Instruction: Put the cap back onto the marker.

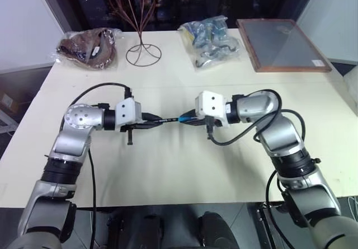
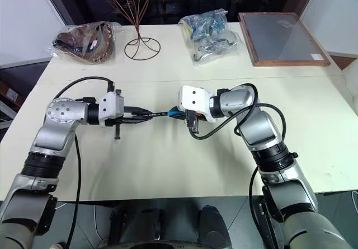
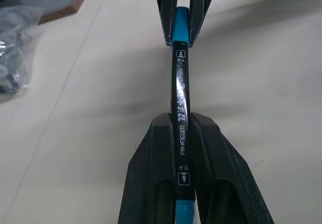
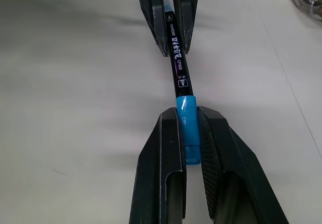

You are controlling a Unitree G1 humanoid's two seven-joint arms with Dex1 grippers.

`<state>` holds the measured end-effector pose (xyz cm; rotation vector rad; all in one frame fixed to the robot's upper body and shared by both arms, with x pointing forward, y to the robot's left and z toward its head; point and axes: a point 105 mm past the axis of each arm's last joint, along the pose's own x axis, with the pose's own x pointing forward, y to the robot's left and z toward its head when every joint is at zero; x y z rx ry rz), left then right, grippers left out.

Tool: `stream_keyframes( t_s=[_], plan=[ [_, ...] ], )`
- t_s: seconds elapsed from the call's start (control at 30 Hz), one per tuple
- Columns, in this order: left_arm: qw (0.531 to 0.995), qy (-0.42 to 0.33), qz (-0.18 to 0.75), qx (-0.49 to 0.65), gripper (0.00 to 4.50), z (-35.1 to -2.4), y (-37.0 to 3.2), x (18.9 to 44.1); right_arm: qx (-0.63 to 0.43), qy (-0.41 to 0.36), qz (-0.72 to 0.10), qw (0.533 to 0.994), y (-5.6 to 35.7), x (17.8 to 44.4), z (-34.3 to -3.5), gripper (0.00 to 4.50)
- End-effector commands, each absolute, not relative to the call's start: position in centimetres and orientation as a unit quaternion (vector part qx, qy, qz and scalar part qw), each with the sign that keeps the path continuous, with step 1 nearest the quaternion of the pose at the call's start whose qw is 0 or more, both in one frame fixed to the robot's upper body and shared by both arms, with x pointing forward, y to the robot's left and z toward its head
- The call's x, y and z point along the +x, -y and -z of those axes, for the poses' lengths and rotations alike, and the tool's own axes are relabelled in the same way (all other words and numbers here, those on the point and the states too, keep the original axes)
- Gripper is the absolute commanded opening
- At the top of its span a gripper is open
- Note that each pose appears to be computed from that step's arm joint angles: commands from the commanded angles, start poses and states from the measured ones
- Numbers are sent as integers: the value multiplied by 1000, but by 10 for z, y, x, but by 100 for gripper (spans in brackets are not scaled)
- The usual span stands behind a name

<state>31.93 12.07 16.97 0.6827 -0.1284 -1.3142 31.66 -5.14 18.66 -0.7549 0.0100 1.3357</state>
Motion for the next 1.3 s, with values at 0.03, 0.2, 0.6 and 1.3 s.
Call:
stream_keyframes(
  t_s=[0.03,0.2,0.6,1.3],
  plan=[
    [704,136,633,293,0,-192,-84,304,-300,108,-696,643,0,269,-219,4],
    [701,134,635,294,0,-190,-84,302,-298,109,-695,645,-1,270,-220,4],
    [708,96,625,314,0,-168,-99,305,-361,61,-659,657,19,293,-196,4],
    [770,57,567,288,0,-158,-121,298,-377,32,-602,703,60,305,-197,433]
  ],
)
